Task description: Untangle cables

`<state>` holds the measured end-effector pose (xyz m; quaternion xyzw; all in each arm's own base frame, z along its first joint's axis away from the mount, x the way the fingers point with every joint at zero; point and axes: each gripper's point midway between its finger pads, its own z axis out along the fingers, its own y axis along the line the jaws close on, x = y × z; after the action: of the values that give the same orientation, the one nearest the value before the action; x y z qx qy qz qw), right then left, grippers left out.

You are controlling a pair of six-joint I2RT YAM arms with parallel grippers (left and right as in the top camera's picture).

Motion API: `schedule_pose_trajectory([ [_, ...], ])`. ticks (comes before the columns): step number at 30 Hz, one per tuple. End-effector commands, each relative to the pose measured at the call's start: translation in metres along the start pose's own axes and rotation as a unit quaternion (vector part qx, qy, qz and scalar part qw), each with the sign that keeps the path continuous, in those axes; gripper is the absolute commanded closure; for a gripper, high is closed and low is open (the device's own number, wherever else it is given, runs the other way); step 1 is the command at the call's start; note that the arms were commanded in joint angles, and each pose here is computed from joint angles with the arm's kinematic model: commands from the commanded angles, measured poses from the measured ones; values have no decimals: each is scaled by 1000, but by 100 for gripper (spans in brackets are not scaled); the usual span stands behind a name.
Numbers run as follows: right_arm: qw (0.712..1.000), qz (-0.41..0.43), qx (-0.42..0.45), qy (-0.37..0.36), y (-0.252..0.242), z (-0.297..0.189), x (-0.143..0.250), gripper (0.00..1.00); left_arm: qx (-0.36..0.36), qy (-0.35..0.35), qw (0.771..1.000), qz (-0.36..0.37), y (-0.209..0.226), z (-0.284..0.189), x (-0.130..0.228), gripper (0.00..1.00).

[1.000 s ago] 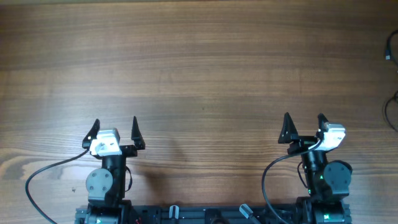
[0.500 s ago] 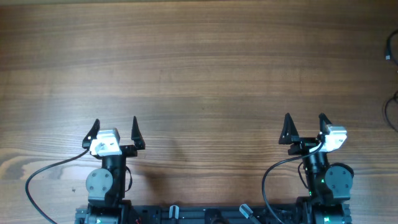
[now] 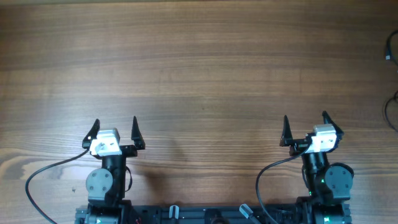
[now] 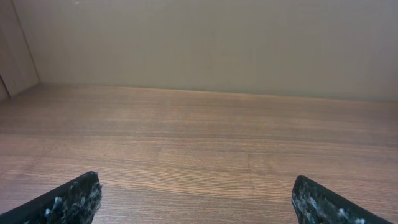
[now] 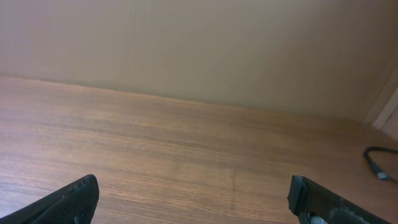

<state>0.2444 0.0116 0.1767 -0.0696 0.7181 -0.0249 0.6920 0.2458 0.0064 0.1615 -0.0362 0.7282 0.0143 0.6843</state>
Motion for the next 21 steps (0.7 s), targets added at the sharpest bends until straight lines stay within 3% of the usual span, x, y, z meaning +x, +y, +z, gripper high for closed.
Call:
schedule_pose_trajectory([
  [1,1000,-28,5,-1,-2,0,3,0,-10,-2,1000,9,4,0,1,0],
  [10,999,41,4,-2,-1,0,3,0,-10,-2,1000,9,4,0,1,0],
  [21,999,43,3,-2,-1,0,3,0,-10,-2,1000,9,4,0,1,0],
])
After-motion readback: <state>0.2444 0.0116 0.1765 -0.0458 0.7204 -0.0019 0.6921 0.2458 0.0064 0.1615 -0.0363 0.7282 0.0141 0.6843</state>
